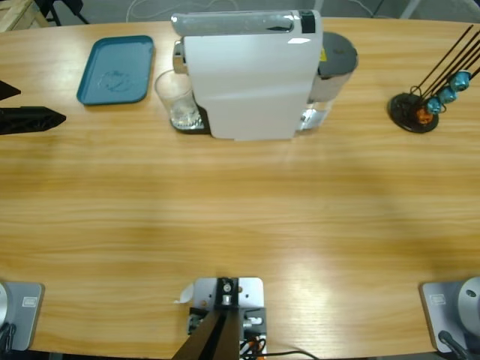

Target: Pour coffee

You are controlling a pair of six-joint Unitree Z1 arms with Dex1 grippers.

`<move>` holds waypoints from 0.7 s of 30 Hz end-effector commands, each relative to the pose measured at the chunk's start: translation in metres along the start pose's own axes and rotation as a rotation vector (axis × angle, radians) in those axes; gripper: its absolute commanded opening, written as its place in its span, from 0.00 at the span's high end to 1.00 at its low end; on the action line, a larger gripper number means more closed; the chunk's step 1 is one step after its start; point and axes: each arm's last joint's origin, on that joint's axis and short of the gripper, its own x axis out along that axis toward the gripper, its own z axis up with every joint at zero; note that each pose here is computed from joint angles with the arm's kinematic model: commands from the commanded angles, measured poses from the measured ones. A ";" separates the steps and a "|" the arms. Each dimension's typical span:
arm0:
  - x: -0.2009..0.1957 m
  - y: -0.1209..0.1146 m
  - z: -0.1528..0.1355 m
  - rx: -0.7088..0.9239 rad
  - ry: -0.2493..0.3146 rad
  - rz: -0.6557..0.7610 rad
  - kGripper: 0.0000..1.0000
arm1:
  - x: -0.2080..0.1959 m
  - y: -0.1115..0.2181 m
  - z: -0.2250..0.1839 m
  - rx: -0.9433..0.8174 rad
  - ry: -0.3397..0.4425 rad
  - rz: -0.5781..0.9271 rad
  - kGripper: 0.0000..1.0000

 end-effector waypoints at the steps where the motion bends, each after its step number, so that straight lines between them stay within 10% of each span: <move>1: 0.011 -0.001 -0.002 -0.006 0.057 -0.007 0.01 | -0.008 0.003 -0.004 -0.010 0.011 -0.002 0.00; 21: 0.012 -0.002 -0.003 -0.006 0.061 -0.022 0.01 | -0.016 0.003 -0.006 -0.008 0.003 -0.006 0.00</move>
